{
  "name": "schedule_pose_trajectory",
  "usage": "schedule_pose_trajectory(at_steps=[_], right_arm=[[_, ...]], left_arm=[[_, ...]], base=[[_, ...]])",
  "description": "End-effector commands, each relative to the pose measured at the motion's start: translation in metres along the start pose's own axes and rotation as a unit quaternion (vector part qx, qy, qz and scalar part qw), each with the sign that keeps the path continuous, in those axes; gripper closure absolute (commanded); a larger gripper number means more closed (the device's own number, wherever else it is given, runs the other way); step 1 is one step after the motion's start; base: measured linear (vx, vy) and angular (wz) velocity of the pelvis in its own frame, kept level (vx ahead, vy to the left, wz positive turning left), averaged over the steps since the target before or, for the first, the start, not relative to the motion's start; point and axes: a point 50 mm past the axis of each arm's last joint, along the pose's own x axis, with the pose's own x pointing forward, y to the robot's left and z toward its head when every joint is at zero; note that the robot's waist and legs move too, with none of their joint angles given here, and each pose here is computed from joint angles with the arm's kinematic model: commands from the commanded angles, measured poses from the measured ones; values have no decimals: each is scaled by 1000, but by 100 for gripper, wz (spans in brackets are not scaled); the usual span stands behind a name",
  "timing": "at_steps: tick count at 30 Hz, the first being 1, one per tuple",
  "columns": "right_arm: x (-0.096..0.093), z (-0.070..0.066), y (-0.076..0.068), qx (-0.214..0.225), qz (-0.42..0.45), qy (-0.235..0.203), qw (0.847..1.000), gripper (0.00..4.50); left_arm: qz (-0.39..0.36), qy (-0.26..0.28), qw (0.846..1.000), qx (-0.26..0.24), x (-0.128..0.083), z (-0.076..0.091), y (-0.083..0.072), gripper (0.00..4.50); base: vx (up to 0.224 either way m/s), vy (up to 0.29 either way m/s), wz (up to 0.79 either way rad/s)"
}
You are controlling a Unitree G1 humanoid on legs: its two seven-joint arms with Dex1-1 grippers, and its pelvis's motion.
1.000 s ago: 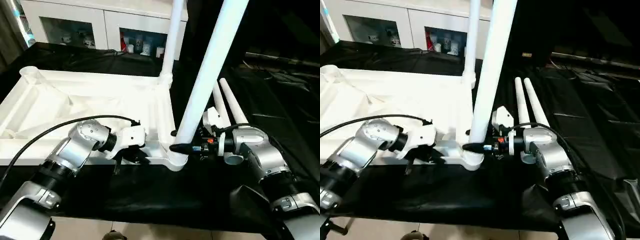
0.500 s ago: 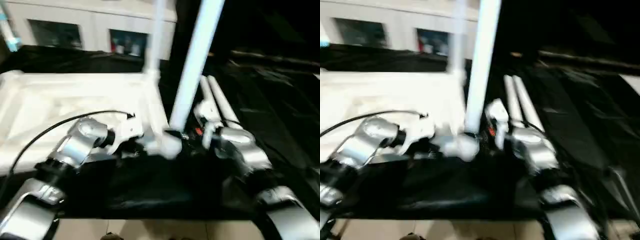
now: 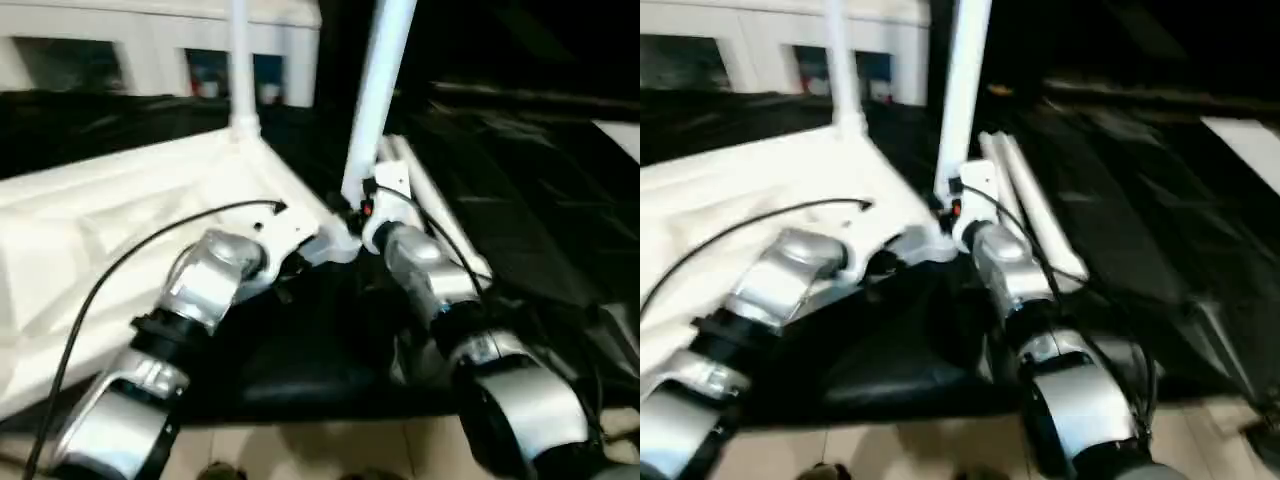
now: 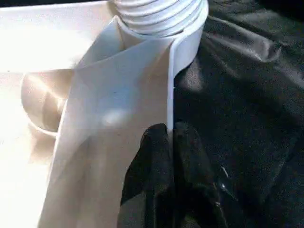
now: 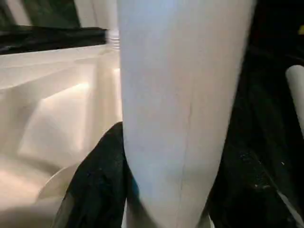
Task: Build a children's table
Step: Insert table leg to table base
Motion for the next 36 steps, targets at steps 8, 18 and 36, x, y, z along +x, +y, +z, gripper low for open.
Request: schedule_pose_trajectory(at_steps=[8,18,36], right_arm=[[-15,-68,4,3,-31,125,992,263],[-17,-47,8,48,77,23,996,263],[-52,-36,-52,-10,242,38,969,263]], left_arm=[[70,3,997,-15,-1,5,8,450],[42,-26,999,14,-8,1,11,450],[-173,-60,972,147,-47,-24,3,450]], base=[[16,-2,-4],[0,0,0],[25,-1,-1]])
